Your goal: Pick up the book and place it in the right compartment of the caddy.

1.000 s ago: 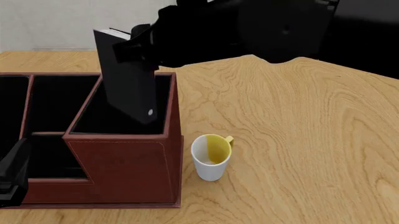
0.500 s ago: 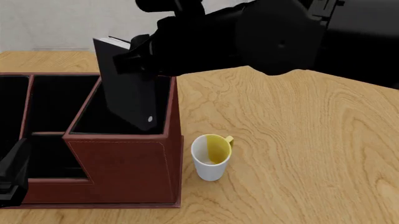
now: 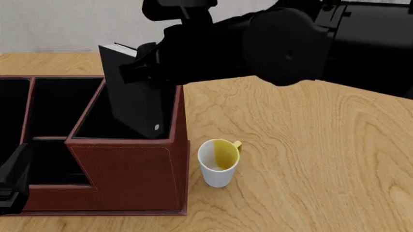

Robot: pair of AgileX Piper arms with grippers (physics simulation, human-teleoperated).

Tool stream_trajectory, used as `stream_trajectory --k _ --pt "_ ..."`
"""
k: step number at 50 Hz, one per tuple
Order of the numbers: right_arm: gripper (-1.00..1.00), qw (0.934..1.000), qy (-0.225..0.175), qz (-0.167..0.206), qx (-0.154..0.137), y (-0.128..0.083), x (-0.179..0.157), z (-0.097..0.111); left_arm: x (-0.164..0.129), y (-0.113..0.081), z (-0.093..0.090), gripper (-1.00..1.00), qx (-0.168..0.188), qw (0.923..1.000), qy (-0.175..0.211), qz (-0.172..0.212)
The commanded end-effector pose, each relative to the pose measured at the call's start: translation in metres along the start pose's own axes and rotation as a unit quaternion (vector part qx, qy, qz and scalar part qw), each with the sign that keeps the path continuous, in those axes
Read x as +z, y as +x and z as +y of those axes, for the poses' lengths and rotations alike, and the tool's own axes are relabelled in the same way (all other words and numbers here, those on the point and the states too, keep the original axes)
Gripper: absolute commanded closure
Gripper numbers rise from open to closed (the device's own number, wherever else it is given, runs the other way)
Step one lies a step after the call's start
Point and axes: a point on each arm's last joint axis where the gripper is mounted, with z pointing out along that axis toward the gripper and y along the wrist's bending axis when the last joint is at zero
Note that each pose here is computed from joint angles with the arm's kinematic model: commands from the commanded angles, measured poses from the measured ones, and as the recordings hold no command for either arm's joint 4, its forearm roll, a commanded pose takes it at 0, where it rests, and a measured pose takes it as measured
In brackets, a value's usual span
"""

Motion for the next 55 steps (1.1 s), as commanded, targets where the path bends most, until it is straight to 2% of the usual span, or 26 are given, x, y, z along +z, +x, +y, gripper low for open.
stream_trajectory --k 1,55 --pt "1.0 0.9999 -0.004 -0.011 0.012 -0.003 -0.003 0.001 0.0 0.0 0.0 -1.0 0.0 1.0 0.0 0.0" --pt "1.0 0.9999 -0.002 -0.009 0.008 0.008 0.004 -0.003 0.0 0.0 0.0 -1.0 0.0 1.0 0.0 0.0"
